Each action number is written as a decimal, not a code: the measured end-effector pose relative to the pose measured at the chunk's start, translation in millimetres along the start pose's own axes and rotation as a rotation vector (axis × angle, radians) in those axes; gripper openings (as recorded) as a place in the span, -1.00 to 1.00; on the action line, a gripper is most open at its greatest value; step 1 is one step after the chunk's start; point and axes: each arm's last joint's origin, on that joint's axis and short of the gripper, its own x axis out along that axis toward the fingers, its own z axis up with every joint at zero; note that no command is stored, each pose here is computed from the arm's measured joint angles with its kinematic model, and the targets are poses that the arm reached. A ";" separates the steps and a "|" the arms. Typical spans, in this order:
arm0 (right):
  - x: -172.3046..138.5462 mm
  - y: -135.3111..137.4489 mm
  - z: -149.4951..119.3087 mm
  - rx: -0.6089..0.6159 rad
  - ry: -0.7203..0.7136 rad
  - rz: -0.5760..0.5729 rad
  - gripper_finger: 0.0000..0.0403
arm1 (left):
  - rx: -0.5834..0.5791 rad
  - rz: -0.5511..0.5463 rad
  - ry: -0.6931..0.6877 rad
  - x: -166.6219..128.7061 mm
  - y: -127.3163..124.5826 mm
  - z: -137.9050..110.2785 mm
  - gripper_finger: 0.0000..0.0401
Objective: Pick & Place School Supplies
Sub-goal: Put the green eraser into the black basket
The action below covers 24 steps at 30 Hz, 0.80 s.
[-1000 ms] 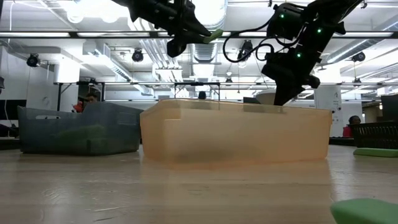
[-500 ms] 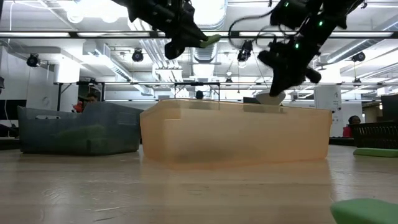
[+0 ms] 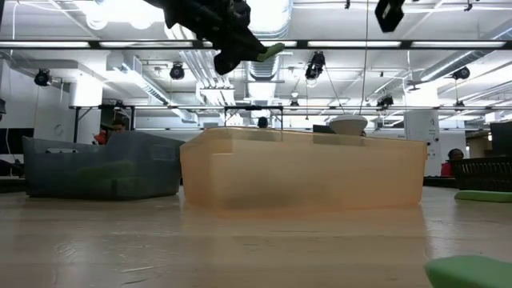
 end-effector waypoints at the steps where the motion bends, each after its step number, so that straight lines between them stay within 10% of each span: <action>1: -3.1 2.7 -0.5 -0.032 -0.010 0.042 -0.87 | 0.019 -0.015 0.002 0.2 -1.0 -0.1 -0.58; 10: -4.7 -4.2 -1.5 0.027 -0.091 -0.196 -0.87 | 0.150 -0.137 -0.027 3.9 -10.7 1.1 -0.58; 24: 8.3 -9.5 -5.9 0.076 -0.047 -0.211 -0.81 | 0.156 -0.139 -0.045 5.5 -10.9 1.2 -0.58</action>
